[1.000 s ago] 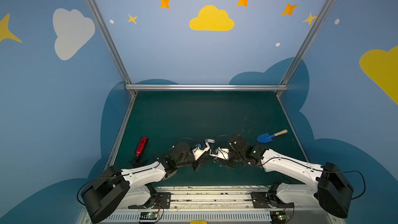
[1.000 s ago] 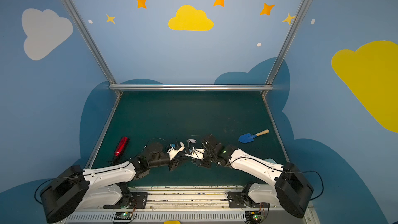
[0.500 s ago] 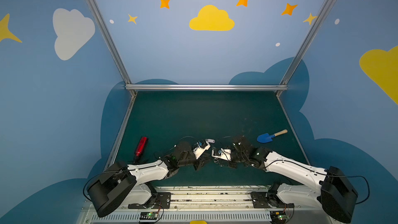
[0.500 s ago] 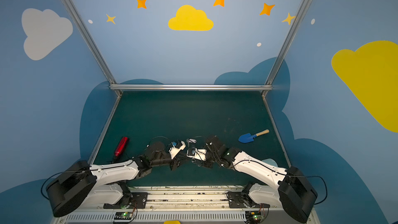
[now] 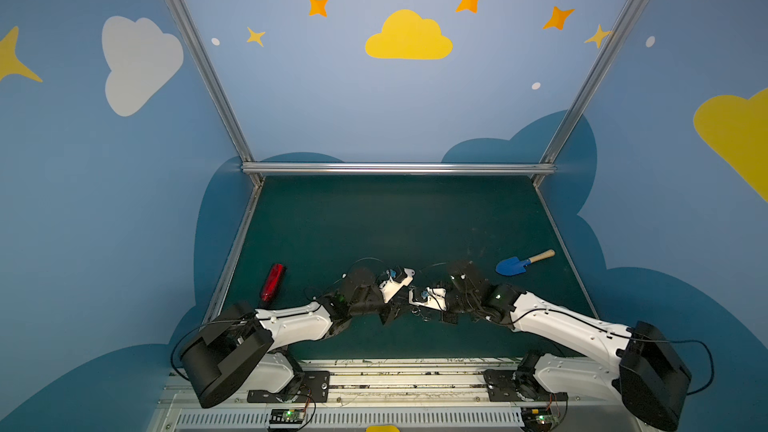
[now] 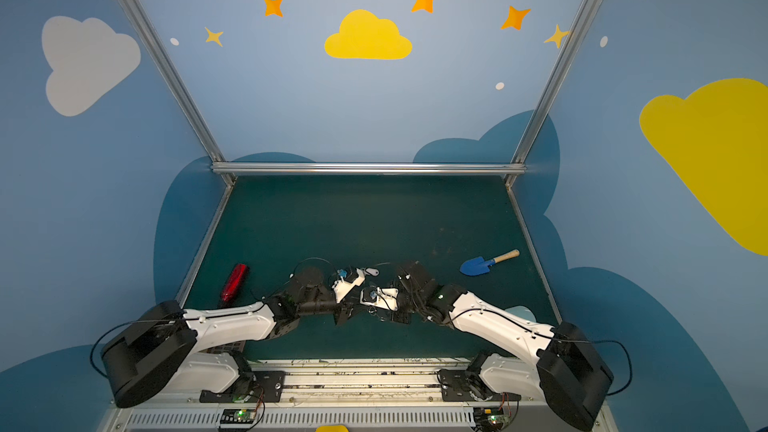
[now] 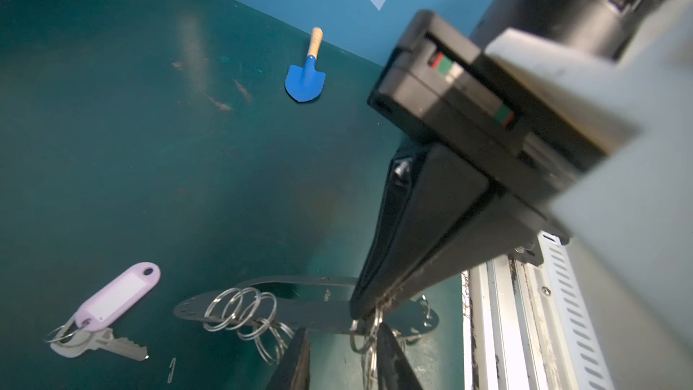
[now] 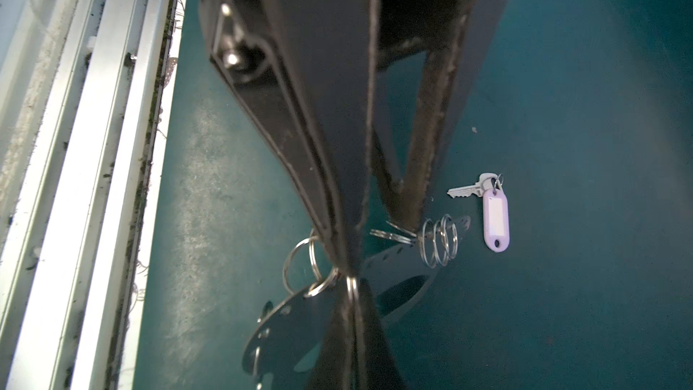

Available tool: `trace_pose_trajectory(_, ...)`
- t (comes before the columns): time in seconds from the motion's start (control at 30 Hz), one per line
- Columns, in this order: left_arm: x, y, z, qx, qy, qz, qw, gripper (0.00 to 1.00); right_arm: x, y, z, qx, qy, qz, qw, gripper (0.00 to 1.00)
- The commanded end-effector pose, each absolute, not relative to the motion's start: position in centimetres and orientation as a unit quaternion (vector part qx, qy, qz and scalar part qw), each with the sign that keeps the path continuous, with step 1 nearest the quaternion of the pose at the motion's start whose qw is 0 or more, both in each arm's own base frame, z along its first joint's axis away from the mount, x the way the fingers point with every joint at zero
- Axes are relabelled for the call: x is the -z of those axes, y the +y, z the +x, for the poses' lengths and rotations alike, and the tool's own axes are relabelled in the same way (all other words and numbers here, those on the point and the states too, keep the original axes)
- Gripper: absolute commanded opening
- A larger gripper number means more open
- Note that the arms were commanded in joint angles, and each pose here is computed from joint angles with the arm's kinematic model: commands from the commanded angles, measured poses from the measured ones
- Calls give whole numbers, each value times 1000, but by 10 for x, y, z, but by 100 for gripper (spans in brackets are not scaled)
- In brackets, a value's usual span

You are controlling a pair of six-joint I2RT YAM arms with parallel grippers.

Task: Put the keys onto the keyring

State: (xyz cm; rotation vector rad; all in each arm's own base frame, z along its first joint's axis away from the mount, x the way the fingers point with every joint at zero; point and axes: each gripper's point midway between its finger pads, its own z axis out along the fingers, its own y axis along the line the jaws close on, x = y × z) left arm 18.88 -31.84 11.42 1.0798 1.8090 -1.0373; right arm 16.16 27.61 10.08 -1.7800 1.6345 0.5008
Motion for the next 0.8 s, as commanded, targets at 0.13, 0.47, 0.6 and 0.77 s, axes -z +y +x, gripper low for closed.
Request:
trace_pose_trajectory(0.13,-117,-324,184,409,696,449,383,32,-103,277,165,-191,627,-682,324,0)
trace_pose_trajectory(0.47,-110,-333,184,407,695,464,369,28,-115,284,164,-204,616,-689,323,0)
trace_pose_trajectory(0.6,-108,-333,183,403,695,472,363,22,-115,285,165,-204,618,-689,319,0)
trace_pose_trajectory(0.77,-107,-334,184,399,695,476,362,16,-114,286,163,-204,609,-703,307,0)
